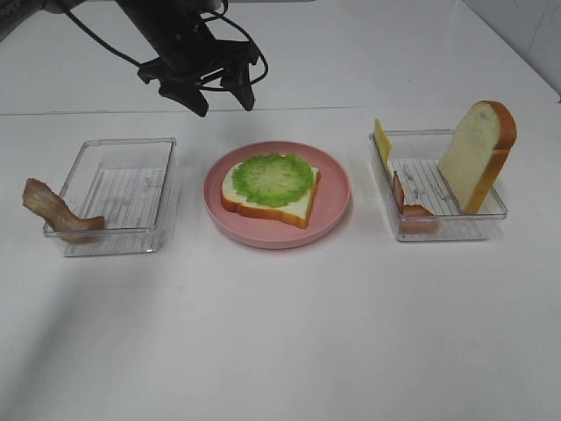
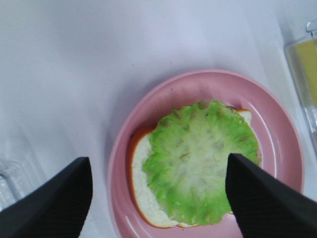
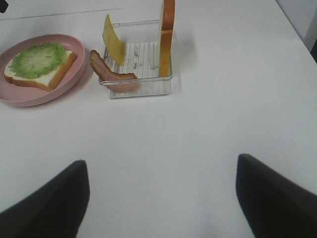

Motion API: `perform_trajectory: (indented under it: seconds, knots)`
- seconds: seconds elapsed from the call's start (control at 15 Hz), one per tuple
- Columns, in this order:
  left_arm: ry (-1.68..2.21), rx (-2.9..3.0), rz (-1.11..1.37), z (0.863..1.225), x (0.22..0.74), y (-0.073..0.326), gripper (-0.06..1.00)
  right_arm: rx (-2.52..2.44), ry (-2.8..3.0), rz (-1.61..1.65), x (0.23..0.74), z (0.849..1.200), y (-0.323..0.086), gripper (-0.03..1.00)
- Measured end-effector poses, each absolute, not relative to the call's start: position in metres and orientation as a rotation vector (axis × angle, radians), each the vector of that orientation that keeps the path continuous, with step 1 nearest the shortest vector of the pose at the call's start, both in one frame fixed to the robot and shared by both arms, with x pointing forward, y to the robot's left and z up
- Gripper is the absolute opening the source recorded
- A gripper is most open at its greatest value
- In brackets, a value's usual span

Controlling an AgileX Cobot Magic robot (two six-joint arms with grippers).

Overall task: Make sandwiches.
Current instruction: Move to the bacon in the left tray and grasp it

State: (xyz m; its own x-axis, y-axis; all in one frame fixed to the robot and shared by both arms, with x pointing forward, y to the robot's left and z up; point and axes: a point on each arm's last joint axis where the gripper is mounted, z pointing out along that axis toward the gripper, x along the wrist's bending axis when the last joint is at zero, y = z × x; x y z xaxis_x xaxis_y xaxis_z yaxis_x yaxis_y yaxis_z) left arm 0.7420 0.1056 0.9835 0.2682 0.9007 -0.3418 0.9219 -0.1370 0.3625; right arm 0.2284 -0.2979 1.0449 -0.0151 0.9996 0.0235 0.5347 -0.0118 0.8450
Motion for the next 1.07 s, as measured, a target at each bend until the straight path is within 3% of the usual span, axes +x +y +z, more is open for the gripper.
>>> perform_trajectory:
  seconds: [0.27, 0.53, 0.93, 1.07]
  knots:
    - [1.652, 2.042, 0.137, 1.023, 0.738, 0.119, 0.71, 1.617, 1.621, 0.917, 0.228, 1.045, -0.298, 0.76]
    - [1.614, 2.022, 0.331, 1.084, 0.718, 0.135, 0.71, 1.617, 1.621, 0.917, 0.228, 1.045, -0.298, 0.76]
    - [1.778, 2.057, 0.408, 1.105, 0.672, 0.166, 0.67, 1.617, 1.621, 0.917, 0.228, 1.045, -0.298, 0.76]
    - [1.919, 2.005, 0.404, 1.108, 0.652, 0.2, 0.67, 1.617, 1.621, 0.917, 0.228, 1.045, -0.298, 0.76]
